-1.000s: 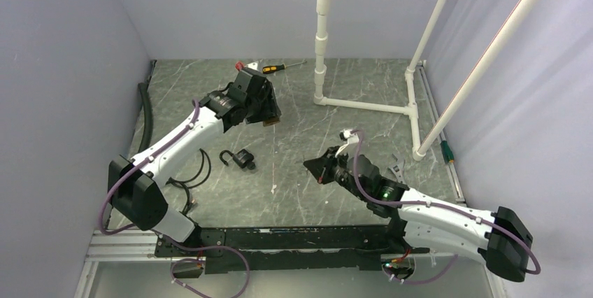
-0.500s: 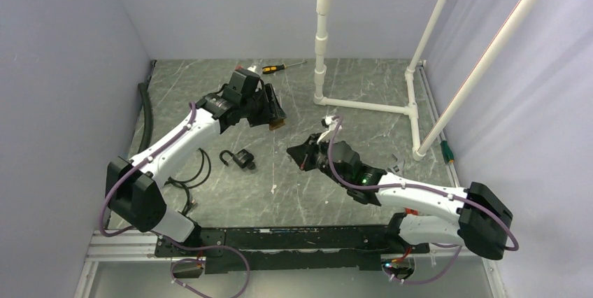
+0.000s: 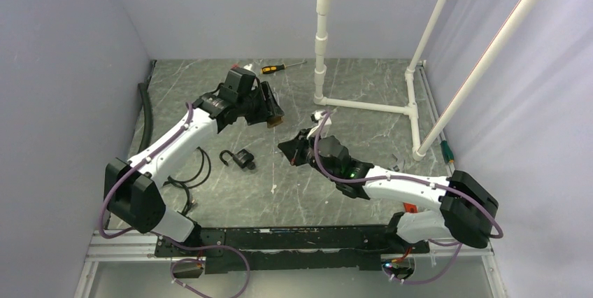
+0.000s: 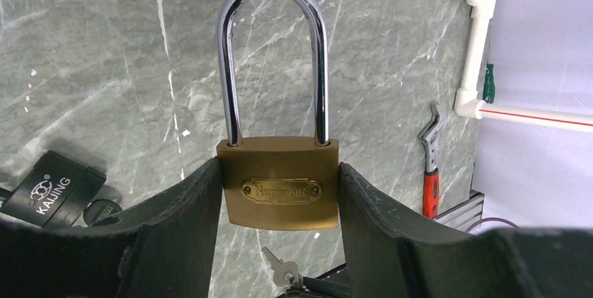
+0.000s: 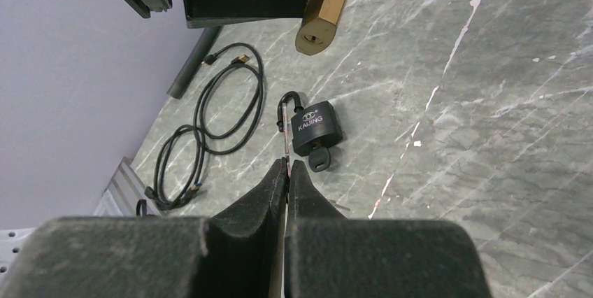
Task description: Unlock with the key
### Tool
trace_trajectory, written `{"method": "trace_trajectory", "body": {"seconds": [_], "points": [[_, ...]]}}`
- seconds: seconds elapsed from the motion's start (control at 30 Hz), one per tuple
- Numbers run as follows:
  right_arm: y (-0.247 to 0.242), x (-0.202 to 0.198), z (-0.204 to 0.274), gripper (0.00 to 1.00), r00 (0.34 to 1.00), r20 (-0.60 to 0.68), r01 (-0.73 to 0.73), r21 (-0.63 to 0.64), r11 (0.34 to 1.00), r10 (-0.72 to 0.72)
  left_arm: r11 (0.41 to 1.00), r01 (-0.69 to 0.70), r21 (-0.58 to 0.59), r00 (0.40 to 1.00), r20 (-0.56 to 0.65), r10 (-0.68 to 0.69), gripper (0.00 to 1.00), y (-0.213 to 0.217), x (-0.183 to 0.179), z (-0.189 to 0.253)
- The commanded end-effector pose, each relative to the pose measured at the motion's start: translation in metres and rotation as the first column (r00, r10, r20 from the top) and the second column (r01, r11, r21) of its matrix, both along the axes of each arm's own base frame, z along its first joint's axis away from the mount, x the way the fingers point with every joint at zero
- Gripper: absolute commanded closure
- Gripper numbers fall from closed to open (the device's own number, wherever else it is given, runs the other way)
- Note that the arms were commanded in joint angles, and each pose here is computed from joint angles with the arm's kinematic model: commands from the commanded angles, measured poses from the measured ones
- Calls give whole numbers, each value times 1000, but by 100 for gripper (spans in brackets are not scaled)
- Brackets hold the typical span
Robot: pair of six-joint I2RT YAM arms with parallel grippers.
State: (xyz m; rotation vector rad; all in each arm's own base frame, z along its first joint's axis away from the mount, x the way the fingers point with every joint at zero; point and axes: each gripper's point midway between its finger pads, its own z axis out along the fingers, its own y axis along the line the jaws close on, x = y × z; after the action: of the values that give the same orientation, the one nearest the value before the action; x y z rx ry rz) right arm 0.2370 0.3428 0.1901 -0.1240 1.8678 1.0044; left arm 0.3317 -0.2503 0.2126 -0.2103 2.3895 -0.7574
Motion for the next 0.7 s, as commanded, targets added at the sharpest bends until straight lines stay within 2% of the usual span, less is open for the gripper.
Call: {"method": "trace_trajectory", "body": {"seconds": [0.0,0.67], "points": [[14,7,38,100,997,74,-14,80,997,8,993,17,-117,993,118,-3,100,-7,7,47],[8,27,30,100,993,87,81,-6,997,-80,980,85,-179,993,101,-67,100,-20,2,43]]}}
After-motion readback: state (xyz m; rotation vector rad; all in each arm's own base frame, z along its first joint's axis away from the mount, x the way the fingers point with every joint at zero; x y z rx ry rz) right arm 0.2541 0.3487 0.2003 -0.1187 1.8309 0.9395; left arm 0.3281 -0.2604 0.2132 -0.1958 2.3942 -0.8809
